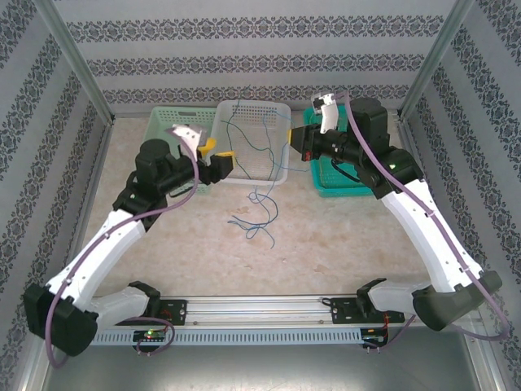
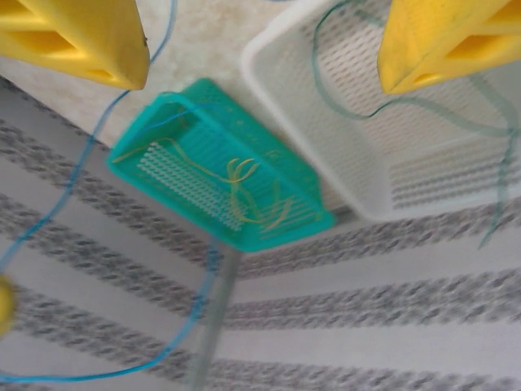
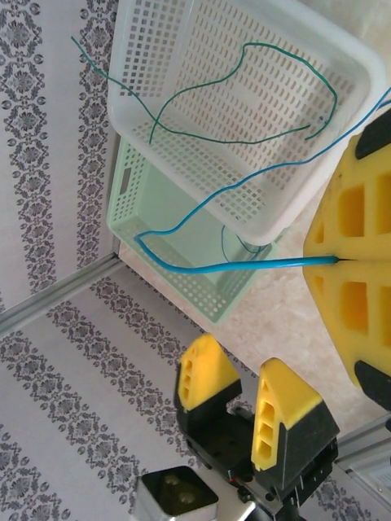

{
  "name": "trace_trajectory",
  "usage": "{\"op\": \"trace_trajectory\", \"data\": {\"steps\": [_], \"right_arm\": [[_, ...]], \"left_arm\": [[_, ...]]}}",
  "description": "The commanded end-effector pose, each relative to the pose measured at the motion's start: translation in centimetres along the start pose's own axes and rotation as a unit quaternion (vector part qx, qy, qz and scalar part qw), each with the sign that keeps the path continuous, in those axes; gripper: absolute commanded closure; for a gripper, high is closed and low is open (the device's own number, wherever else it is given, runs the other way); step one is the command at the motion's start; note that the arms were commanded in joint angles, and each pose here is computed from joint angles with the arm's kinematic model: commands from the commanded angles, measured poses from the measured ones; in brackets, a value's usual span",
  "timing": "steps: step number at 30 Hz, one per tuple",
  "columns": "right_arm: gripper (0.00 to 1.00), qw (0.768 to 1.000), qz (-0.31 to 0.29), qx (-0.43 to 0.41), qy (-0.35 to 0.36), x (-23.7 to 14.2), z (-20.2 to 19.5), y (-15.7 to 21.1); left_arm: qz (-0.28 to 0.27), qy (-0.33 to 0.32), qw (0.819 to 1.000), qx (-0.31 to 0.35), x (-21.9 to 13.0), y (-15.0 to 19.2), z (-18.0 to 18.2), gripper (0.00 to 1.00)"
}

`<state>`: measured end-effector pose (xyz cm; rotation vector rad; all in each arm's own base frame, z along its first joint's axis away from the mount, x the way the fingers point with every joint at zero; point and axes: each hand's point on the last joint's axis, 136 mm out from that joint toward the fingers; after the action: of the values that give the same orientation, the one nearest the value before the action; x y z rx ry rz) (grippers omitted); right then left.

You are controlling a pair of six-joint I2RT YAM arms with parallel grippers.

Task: Untangle the cables

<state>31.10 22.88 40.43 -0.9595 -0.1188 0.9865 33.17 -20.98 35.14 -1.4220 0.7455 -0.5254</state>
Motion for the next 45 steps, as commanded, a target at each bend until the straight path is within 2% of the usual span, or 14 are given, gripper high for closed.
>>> {"op": "trace_trajectory", "data": {"steps": [1, 4, 11, 18, 23, 27, 31, 36, 45], "right_arm": [[1.00, 1.000, 0.005, -0.012, -0.016, 0.1, 1.1, -0.2], [1.00, 1.000, 0.000, -0.002, -0.006, 0.6, 0.6, -0.4], [1.00, 1.000, 0.005, 0.003, -0.009, 1.7, 1.3, -0.3], [1.00, 0.999, 0.015, -0.004, -0.031, 2.0, 2.9, 0.2], [1.00, 0.999, 0.008, -0.003, -0.044, 1.3, 3.7, -0.1], [1.00, 0.999, -0.005, -0.007, -0.035, 0.7, 3.6, -0.8], [1.00, 0.999, -0.029, -0.004, -0.021, -0.3, 2.6, -2.3], [1.00, 0.999, -0.047, -0.007, 0.003, -1.5, 1.0, -3.7], [1.00, 0.997, -0.070, -0.001, 0.037, -3.4, -1.6, -5.1]], "left_arm": [[-0.011, 0.136, 0.990, 0.040, 1.0, -1.2, -4.0, 0.27], [-0.014, 0.170, 0.984, 0.049, 2.4, -1.1, -5.7, 0.26], [0.012, 0.194, 0.978, 0.079, 5.4, -0.7, -9.1, 0.25], [0.028, 0.204, 0.973, 0.101, 7.9, 0.1, -9.2, 0.29], [0.058, 0.205, 0.973, 0.092, 9.5, 1.6, -8.7, 0.42], [0.081, 0.203, 0.973, 0.077, 10.0, 3.5, -8.6, 0.67], [0.118, 0.187, 0.973, 0.068, 9.7, 6.6, -8.1, 0.83], [0.145, 0.156, 0.975, 0.066, 8.6, 9.5, -7.3, 0.91], [0.188, 0.117, 0.973, 0.062, 7.1, 12.8, -6.1, 0.97]]}}
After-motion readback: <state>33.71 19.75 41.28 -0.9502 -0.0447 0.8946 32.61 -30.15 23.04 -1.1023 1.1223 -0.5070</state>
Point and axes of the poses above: each hand's point on the last joint's axis, 136 mm out from that joint toward the fingers, its own x axis out along the fingers, its own z axis along the line the jaws close on, y = z × x, and after that the axes turned 11 degrees about x, right-handed
